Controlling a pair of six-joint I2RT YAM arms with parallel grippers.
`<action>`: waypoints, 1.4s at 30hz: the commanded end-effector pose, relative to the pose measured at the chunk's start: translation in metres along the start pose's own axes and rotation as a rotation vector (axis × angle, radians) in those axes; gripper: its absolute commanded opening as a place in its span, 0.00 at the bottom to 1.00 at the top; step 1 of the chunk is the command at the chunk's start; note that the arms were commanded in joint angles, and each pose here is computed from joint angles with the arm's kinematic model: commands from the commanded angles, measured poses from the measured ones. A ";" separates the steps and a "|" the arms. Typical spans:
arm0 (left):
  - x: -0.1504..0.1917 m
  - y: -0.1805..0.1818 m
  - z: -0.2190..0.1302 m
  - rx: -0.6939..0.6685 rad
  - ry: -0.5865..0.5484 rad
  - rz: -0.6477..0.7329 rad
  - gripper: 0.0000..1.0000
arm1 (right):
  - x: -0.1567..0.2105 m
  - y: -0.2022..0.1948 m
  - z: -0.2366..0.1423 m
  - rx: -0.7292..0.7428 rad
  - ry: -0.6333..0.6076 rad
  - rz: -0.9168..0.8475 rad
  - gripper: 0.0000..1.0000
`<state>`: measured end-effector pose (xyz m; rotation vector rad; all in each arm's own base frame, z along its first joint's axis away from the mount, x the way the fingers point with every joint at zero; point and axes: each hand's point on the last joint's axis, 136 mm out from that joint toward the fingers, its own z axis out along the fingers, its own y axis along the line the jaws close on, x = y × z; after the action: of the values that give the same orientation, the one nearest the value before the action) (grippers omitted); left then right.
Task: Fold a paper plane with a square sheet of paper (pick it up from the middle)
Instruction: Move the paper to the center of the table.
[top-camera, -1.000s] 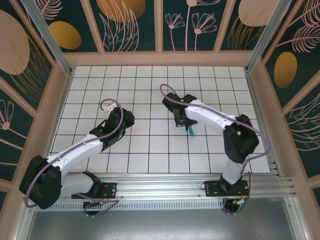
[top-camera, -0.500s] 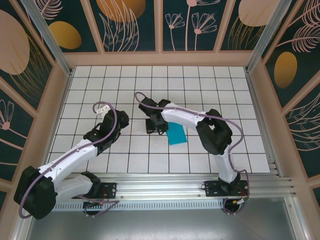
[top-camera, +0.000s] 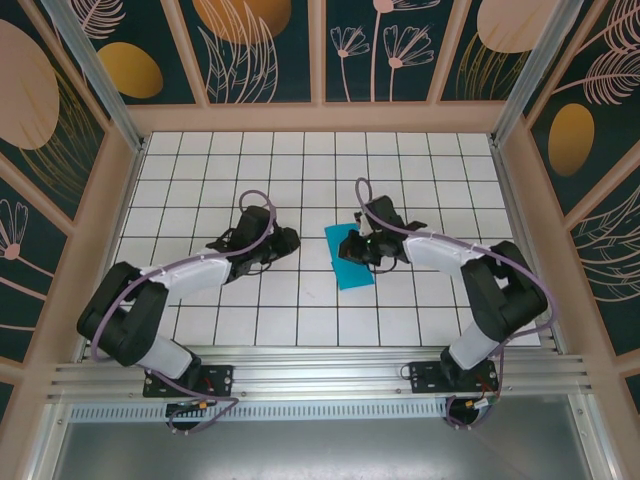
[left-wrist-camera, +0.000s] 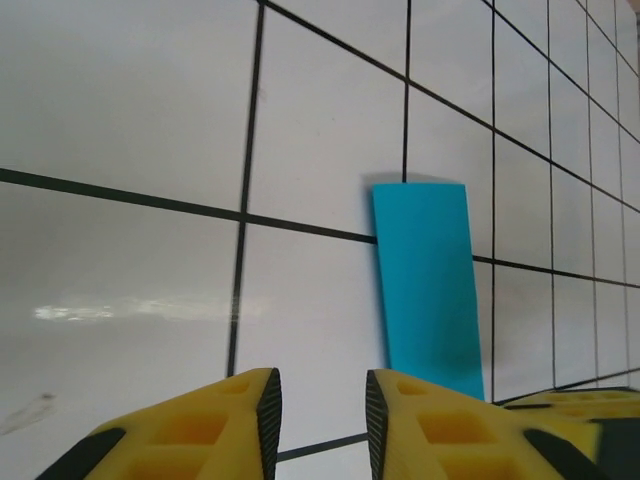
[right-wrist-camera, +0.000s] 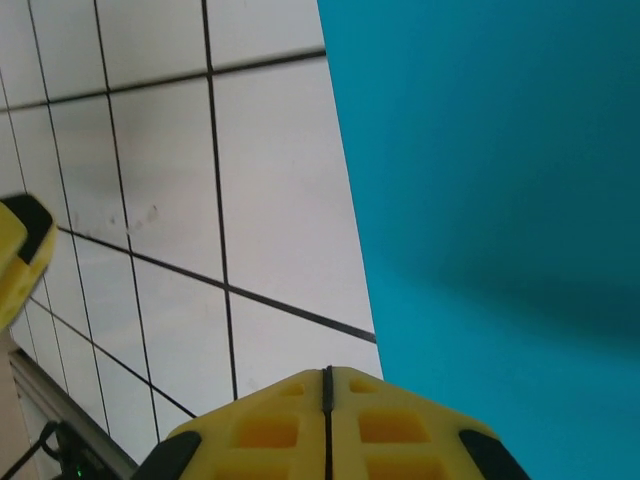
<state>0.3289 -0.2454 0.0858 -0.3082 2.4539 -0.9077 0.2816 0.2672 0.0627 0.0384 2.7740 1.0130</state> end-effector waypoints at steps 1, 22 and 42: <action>-0.006 -0.035 0.006 0.106 0.030 0.011 0.34 | 0.012 0.007 0.016 -0.106 0.054 -0.024 0.05; 0.006 -0.031 0.033 0.035 0.133 0.021 0.34 | 0.020 0.047 0.053 -0.226 -0.064 0.180 0.11; 0.036 -0.006 0.076 -0.143 0.217 0.093 0.18 | 0.008 -0.045 -0.022 -0.040 -0.155 0.144 0.32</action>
<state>0.3407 -0.3215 0.0431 -0.1360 2.6752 -0.8881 0.2752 0.2136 0.0482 0.3906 2.6204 1.0152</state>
